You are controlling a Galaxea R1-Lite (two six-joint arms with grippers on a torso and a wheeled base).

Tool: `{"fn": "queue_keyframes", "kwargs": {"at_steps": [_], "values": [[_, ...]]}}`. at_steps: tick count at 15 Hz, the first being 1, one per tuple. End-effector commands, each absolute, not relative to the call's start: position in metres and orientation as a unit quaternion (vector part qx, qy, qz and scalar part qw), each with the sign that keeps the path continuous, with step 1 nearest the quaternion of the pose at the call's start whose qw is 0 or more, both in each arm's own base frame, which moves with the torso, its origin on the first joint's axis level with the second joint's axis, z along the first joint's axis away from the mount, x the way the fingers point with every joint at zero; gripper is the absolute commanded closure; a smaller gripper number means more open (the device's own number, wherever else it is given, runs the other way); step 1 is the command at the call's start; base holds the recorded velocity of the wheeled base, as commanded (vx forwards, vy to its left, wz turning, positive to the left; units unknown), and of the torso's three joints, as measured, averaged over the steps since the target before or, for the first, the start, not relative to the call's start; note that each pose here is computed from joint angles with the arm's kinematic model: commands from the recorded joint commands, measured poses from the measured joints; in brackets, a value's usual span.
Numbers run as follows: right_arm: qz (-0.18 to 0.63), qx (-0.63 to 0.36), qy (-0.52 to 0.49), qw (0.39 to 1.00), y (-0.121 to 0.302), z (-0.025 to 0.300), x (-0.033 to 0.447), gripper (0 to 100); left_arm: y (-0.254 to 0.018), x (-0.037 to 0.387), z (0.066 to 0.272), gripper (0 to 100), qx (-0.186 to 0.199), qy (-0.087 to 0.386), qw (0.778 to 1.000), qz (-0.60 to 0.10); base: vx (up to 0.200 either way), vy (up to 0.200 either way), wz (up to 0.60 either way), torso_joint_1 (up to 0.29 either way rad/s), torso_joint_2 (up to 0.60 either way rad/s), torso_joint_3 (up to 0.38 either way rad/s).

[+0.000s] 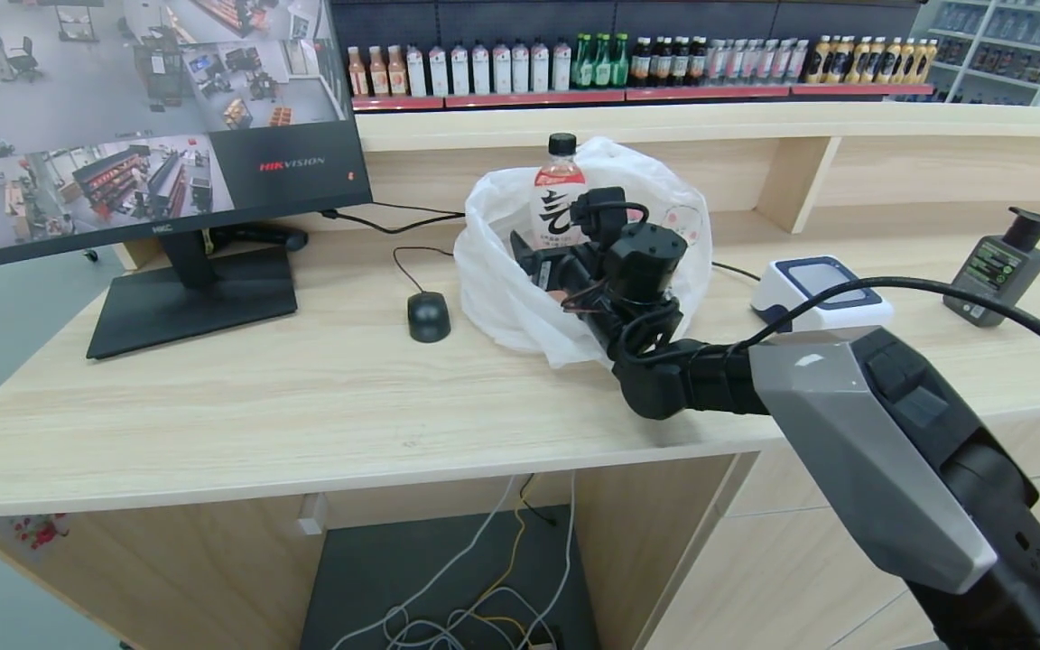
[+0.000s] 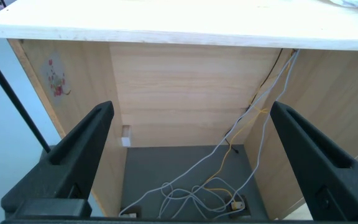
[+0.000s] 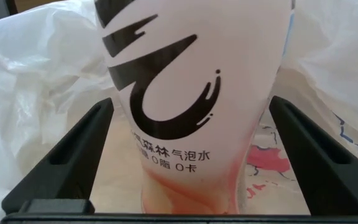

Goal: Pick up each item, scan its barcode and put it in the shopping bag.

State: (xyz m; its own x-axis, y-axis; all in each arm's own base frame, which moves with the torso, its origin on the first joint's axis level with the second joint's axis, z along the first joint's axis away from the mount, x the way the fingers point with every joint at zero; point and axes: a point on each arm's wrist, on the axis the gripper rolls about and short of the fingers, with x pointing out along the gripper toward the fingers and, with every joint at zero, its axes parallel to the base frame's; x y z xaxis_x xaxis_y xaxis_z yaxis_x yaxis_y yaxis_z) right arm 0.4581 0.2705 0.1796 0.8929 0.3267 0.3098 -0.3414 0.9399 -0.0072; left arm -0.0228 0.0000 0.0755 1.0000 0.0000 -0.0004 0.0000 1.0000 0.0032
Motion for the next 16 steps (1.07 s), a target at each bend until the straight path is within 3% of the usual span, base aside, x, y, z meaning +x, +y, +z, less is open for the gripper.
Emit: {"fn": "queue_keyframes", "kwargs": {"at_steps": [1,5,14,16], "values": [[0.175,0.023,-0.155,0.972,0.272,0.179,0.458,0,0.000,-0.023,0.075,0,0.002,0.000,1.000,0.000,0.000,0.000,0.00,0.000,0.00,0.000],[0.174,0.024,-0.164,0.971,0.270,0.185,0.456,0,0.000,-0.023,0.075,0,0.002,0.000,1.000,0.000,0.000,0.000,0.00,0.000,0.00,0.000],[0.174,0.028,-0.242,0.954,0.265,0.256,0.423,0,0.000,-0.023,0.075,0,0.002,0.000,1.000,0.000,0.000,0.000,0.00,0.000,0.00,0.000],[0.178,0.023,-0.229,0.957,0.261,0.255,0.413,0,0.000,-0.023,0.075,0,0.002,0.000,1.000,-0.001,0.000,0.000,0.00,0.000,0.00,0.000]]}}
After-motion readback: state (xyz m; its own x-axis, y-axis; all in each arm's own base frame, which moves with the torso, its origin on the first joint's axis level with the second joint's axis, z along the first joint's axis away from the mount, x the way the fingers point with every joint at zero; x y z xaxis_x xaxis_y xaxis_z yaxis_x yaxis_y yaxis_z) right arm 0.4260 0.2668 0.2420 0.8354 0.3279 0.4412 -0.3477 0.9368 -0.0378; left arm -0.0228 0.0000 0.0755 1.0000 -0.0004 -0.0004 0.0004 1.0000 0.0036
